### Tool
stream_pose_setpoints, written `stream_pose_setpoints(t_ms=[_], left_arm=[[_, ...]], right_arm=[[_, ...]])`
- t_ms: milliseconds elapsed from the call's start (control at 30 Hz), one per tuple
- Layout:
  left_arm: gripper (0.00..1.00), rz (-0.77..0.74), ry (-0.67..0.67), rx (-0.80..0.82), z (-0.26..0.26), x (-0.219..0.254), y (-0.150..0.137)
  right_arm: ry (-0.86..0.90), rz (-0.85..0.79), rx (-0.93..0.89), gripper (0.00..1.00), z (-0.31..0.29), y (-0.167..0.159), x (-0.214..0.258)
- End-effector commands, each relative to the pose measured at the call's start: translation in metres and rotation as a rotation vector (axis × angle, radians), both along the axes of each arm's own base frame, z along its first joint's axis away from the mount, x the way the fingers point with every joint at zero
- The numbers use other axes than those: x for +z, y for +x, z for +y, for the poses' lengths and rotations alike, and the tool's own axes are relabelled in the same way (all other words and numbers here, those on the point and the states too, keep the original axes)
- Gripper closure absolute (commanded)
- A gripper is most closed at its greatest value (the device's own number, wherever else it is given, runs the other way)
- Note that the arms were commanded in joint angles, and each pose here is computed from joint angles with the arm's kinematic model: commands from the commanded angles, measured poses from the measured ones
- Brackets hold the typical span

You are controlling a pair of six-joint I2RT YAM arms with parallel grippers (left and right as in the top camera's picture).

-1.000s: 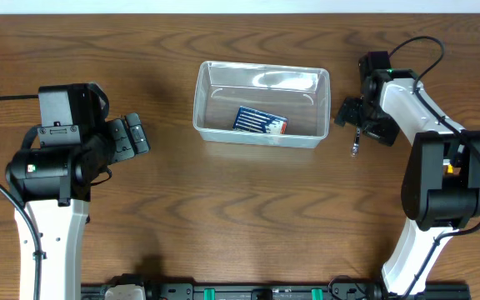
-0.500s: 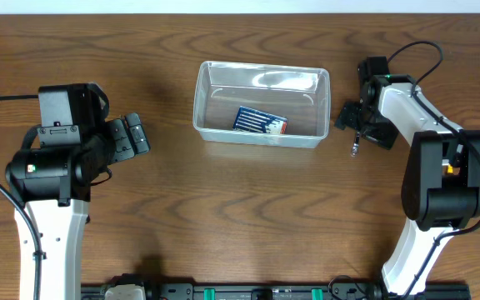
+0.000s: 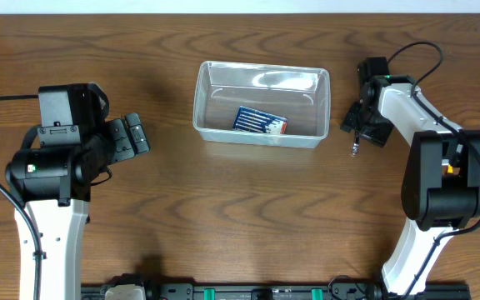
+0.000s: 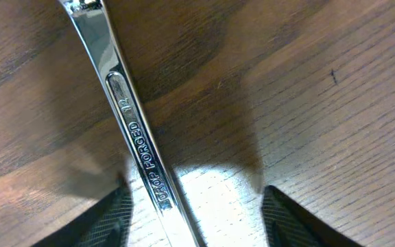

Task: Pack container
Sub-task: 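Lower and grasp the silver wrench with the right gripper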

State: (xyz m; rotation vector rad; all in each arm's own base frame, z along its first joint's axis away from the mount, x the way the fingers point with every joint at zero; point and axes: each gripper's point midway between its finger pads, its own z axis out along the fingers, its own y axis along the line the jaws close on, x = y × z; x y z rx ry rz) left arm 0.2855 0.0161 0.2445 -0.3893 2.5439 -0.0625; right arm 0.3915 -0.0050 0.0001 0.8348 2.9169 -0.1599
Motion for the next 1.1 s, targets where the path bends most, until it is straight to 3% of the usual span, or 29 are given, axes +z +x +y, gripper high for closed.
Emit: stream_pose_setpoints(t_ms=[0, 667, 1067], left_arm=[[0.02, -0.025, 0.014, 0.005, 0.0030, 0.0089, -0.0009], [0.01, -0.025, 0.014, 0.005, 0.0030, 0.0089, -0.0009], [0.02, -0.024, 0.014, 0.005, 0.0029, 0.0088, -0.0011]], right_arm=[[-0.021, 0.016, -0.004, 0.47, -0.0020, -0.0046, -0.0040], [-0.021, 0.014, -0.004, 0.92, -0.0023, -0.0043, -0.0041], [-0.021, 0.014, -0.004, 0.99, -0.0023, -0.0041, -0.0039]])
